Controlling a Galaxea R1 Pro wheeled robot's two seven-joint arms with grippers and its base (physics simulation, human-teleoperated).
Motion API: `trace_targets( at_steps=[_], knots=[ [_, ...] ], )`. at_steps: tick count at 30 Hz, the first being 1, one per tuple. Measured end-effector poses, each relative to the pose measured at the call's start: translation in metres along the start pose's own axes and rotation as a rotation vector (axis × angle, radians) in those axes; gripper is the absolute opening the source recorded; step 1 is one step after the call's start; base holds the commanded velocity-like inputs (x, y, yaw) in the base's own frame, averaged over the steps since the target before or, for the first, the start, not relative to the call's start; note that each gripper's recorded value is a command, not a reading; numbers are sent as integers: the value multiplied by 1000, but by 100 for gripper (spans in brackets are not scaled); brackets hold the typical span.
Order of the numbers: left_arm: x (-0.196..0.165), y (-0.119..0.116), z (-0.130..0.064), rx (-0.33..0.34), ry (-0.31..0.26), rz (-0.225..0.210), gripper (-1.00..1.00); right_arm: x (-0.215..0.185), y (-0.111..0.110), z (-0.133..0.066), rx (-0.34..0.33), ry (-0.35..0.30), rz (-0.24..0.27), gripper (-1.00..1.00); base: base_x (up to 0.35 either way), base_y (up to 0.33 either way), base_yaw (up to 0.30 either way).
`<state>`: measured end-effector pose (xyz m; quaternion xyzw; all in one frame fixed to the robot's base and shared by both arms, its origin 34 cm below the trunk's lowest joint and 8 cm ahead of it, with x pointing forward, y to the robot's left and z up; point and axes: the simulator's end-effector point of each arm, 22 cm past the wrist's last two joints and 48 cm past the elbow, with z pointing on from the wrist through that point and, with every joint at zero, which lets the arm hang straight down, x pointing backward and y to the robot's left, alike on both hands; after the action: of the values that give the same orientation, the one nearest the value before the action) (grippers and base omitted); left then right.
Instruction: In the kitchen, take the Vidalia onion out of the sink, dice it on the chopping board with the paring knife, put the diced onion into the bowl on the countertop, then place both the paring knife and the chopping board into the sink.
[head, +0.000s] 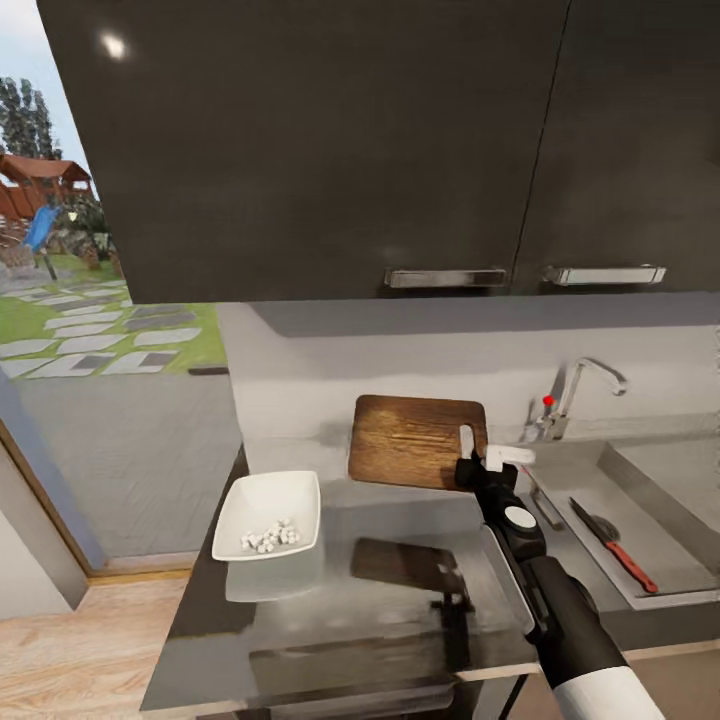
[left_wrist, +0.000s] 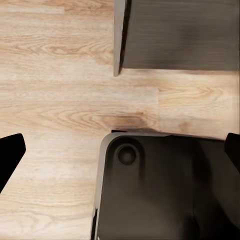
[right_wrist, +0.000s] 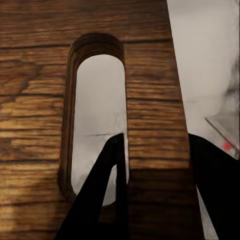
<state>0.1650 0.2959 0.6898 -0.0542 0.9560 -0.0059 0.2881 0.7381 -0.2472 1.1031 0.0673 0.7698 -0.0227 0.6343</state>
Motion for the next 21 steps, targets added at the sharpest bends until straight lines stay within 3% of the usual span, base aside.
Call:
trace_targets(
  at_steps=[3, 6, 13, 21],
  knots=[
    [0, 0, 0, 0, 0, 0, 100, 1, -8, 0, 34, 4, 10, -100, 0, -312, 0],
    [0, 0, 0, 0, 0, 0, 100, 4, -17, -1, 76, 18, 53, -100, 0, -312, 0],
    [0, 0, 0, 0, 0, 0, 100, 10, -54, -7, 251, 37, 81, -100, 0, -312, 0],
    [-1, 0, 0, 0, -1, 0, 100, 29, -70, -19, 388, 96, 173, -100, 0, -312, 0]
  ],
)
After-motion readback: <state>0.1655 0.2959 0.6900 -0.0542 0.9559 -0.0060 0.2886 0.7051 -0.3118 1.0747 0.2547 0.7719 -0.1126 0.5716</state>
